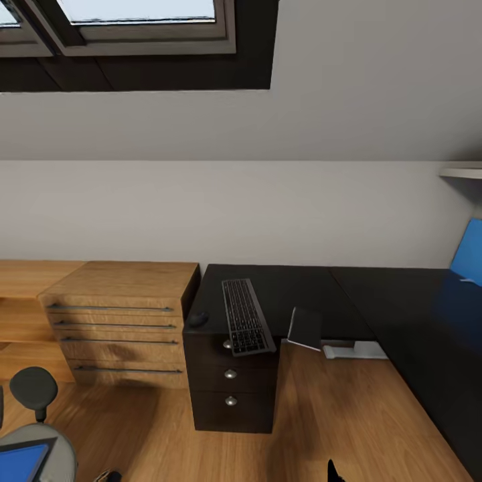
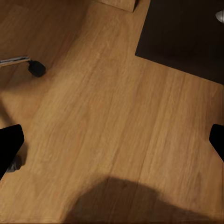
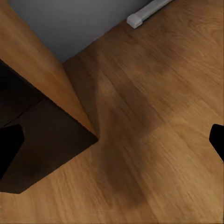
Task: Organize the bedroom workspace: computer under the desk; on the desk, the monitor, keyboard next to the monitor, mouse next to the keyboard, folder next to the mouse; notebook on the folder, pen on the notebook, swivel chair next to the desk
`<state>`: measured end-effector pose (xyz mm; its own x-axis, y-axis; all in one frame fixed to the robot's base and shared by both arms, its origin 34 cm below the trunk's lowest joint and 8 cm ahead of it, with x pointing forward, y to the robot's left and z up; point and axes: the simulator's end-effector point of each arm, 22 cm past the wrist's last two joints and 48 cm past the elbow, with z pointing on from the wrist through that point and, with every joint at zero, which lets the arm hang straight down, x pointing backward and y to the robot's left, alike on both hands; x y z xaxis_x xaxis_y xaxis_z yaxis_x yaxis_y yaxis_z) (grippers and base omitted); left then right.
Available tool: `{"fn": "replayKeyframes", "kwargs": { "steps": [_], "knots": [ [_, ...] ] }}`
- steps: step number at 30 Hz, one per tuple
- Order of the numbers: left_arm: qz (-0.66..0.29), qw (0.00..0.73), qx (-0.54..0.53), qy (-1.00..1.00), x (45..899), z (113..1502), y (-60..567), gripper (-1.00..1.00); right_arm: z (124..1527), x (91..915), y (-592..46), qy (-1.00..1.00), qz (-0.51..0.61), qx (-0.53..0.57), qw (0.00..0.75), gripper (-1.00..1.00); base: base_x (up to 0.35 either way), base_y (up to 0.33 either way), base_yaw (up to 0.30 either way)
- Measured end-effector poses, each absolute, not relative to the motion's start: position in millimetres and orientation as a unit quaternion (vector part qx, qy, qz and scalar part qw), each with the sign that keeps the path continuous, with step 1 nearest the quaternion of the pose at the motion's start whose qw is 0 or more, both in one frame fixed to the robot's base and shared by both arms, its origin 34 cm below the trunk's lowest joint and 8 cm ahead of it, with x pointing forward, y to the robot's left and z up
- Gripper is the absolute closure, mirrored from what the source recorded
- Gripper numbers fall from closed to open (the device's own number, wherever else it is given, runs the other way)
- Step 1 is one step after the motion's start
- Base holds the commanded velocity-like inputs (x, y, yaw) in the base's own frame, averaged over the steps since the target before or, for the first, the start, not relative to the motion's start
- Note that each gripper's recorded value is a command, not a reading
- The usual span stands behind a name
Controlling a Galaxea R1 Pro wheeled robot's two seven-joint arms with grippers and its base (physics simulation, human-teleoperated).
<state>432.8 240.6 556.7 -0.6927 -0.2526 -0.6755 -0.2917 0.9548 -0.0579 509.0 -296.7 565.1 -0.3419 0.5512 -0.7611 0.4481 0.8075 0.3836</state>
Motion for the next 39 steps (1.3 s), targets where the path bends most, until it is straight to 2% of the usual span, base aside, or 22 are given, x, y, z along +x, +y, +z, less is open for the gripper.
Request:
{"fn": "replayKeyframes", "kwargs": {
  "steps": [15, 24, 39],
  "knots": [
    [0.029, 0.359, -0.151, 0.921, 431, 579, 242, -1.0, 581, 493, -277, 0.829, 0.047, 0.279, 0.483, -1.0, -0.32, -0.001, 0.0],
    [0.031, 0.353, -0.151, 0.923, 428, 589, 243, -1.0, 591, 490, -278, 0.832, 0.044, 0.279, 0.478, -1.0, -0.321, -0.111, 0.0],
    [0.033, 0.343, -0.152, 0.926, 421, 606, 244, -1.0, 607, 484, -270, 0.843, 0.047, 0.256, 0.471, -1.0, -0.037, -0.013, 0.0]
  ]
}}
